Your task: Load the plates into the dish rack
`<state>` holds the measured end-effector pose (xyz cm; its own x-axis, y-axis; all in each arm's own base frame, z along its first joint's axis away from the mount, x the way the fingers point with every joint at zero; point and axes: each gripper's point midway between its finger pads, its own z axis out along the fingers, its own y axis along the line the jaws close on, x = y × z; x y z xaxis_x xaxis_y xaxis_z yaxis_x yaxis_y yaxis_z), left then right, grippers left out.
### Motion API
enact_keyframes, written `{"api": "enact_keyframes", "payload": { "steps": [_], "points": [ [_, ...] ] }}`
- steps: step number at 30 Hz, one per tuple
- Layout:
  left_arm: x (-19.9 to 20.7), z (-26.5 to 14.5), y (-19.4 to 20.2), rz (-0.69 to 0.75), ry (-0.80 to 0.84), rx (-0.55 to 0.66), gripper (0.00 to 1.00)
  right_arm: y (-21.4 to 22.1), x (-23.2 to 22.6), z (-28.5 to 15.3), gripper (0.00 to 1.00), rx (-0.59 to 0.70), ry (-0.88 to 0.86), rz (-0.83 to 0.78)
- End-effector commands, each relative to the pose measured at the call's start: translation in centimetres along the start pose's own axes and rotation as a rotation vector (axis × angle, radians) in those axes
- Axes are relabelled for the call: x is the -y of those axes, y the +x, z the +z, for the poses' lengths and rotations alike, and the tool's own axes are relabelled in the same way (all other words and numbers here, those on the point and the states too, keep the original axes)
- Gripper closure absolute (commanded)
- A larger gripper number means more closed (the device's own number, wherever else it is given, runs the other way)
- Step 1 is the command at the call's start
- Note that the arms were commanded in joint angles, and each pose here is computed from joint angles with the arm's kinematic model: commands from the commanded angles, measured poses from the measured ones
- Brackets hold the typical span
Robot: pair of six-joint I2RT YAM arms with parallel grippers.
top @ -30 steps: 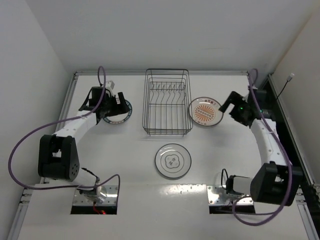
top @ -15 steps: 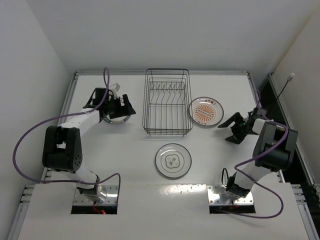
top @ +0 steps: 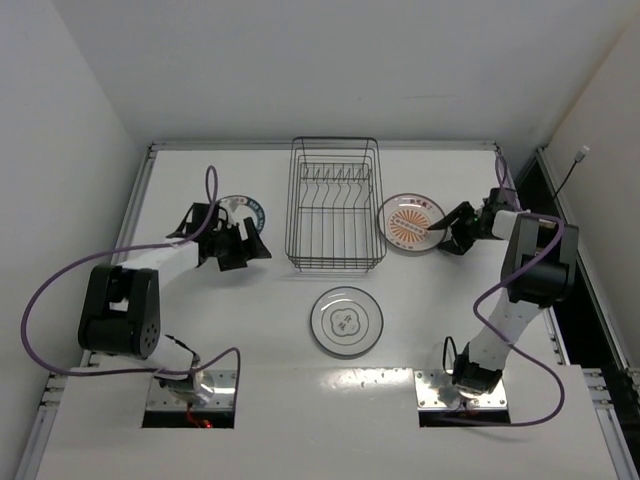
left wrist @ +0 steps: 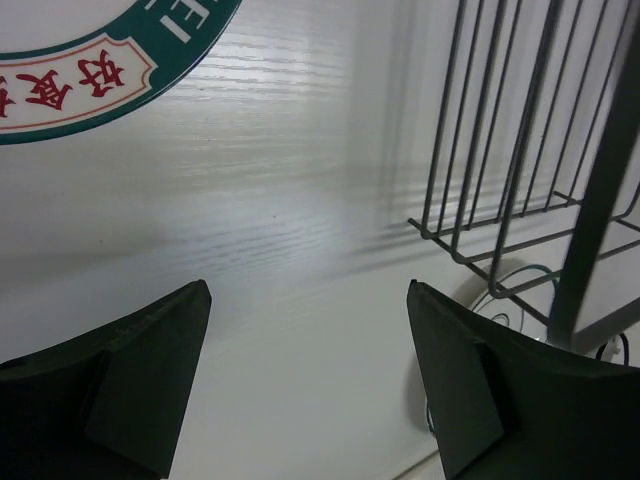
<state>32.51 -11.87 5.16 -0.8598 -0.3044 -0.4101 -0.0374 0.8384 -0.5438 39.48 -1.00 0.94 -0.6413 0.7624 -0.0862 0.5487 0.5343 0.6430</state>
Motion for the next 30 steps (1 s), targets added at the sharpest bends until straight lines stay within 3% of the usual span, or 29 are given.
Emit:
{"api": "enact_keyframes", "payload": {
  "steps": [1, 6, 7, 9, 16, 22, 27, 29, 30],
  "points": [
    [2.1, -1.1, -0.7, -0.051, 0.018, 0.039, 0.23, -0.6, -1.8, 1.7, 0.61, -0.014, -0.034, 0.01],
    [3.5, -1.6, -1.1, -0.037, 0.022, -0.009, 0.23, 0.4, -1.0, 2.7, 0.8, -0.048, -0.005, 0.008],
    [3.1, -1.5, -1.3, -0.025, -0.003, -0.01, 0.23, 0.4, -0.9, 2.7, 0.92, -0.048, -0.005, -0.004],
    [2.9, -2.2, -2.4, 0.023, -0.05, 0.002, 0.23, 0.0, -1.2, 1.9, 1.0, -0.019, 0.012, -0.03],
    [1.1, -3.2, -4.3, 0.051, -0.166, 0.037, 0.23, -4.8, -4.9, -6.6, 1.0, 0.277, 0.123, -0.211],
    [-0.3, -3.6, -4.8, 0.023, -0.227, 0.06, 0.23, -8.5, -15.6, -16.4, 1.0, 0.588, 0.082, -0.391],
    [-2.2, -4.1, -5.4, 0.015, -0.305, 0.086, 0.23, -7.8, -23.0, -18.7, 1.0, 0.652, 0.08, -0.539],
    [-3.7, -4.2, -5.0, 0.002, -0.356, 0.086, 0.23, -7.6, -23.2, -16.4, 1.0, 0.614, 0.15, -0.587],
    [-4.1, -4.2, -5.0, -0.005, -0.361, 0.09, 0.23, -6.8, -25.5, -16.4, 1.0, 0.617, 0.125, -0.617]
  ]
}}
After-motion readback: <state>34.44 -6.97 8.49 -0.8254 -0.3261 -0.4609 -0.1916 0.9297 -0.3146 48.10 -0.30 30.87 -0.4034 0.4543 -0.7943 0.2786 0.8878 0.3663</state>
